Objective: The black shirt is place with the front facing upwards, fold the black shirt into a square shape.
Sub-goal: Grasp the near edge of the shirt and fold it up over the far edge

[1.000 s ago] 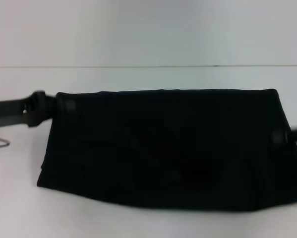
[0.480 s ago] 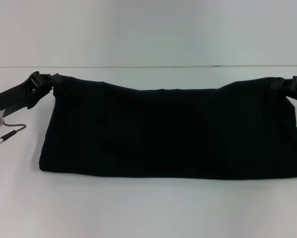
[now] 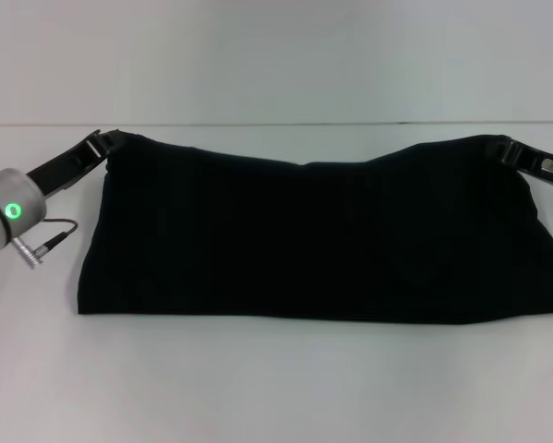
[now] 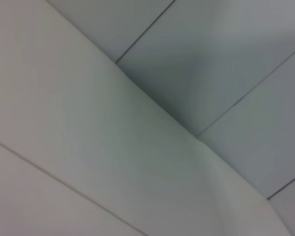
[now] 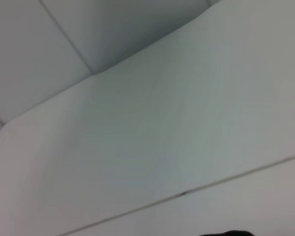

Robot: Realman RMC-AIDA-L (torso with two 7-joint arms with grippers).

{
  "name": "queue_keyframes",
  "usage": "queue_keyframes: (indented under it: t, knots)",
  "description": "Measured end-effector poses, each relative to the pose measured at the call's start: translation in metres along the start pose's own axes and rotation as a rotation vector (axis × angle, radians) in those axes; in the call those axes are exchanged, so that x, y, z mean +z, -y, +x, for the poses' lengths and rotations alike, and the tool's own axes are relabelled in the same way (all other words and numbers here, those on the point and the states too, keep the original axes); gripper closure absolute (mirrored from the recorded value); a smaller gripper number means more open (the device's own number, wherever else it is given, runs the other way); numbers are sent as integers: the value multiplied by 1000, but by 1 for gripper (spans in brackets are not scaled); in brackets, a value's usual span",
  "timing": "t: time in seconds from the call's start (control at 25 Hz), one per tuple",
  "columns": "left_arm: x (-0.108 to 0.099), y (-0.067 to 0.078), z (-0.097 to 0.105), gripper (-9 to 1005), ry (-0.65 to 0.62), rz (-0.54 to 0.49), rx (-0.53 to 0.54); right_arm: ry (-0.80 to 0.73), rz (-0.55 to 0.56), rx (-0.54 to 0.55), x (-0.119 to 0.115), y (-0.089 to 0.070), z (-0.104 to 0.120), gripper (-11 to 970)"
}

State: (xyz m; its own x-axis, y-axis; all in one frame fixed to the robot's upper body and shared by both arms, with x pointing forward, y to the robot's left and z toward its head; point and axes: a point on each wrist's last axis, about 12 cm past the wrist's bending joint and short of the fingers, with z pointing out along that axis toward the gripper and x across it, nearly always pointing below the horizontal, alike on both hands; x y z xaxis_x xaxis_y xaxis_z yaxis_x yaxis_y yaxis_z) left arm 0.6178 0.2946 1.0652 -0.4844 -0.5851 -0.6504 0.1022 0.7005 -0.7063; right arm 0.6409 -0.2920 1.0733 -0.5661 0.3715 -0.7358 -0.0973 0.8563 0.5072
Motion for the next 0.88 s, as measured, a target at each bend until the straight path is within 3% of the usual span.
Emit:
queue_keyframes:
  t: [0.28, 0.64, 0.88]
  knots:
    - [15, 7, 7, 997, 23, -72, 40, 62, 92, -50, 6, 4, 1, 886]
    - [24, 13, 15, 980, 43, -95, 86, 74, 111, -142, 13, -1, 2, 878]
    - [27, 14, 20, 847, 80, -116, 135, 105, 101, -184, 16, -5, 8, 861]
